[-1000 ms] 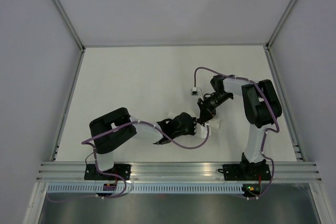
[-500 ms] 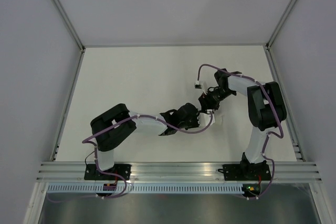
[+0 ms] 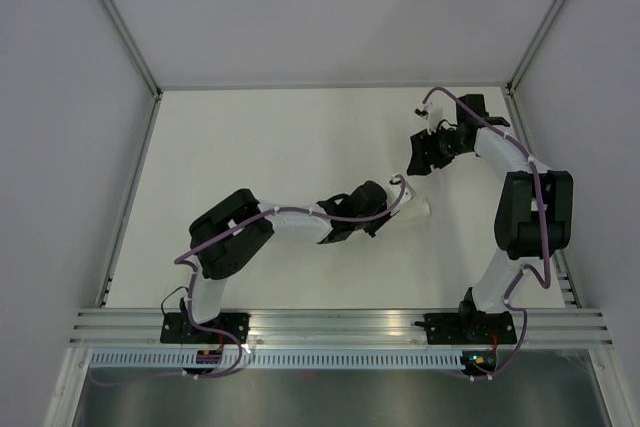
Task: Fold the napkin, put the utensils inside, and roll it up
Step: Roll the napkin at the center of the board.
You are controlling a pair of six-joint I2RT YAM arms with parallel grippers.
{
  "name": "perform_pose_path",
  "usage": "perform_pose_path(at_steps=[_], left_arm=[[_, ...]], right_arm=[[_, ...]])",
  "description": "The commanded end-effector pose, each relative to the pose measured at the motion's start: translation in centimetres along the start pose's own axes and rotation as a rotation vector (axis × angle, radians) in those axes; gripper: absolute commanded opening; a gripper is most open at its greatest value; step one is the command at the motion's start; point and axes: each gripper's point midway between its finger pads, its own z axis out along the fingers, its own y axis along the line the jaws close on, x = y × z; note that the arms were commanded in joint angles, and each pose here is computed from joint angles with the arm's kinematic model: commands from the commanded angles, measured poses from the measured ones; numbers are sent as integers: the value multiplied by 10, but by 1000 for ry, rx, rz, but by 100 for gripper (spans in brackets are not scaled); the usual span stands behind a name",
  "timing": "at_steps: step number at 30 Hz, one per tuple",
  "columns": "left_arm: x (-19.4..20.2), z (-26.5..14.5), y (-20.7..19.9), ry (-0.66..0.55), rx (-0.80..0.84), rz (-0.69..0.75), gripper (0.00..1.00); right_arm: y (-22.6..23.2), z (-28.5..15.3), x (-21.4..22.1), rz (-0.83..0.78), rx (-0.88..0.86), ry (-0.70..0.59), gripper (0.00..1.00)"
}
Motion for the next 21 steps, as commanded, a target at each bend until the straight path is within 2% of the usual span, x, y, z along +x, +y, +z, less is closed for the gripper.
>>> perform_pose_path(at_steps=[1,3,6,13,21], left_arm=[[64,7,-10,240,-40,-217,8],[74,8,-6,294,-75,-257,8],[64,15,-1,306,-117,-365,9],[79,17,24,362,-226,-552,9],[83,23,27,372,-260,-627,9]], right_arm=[[6,-21,-10,9,73,-15,73],[8,-21,-1,15,76,6,73],[9,-21,11,31,86,33,72],[-7,-24,32,80,149,63,70],[-2,-13,55,101,111,128,67]])
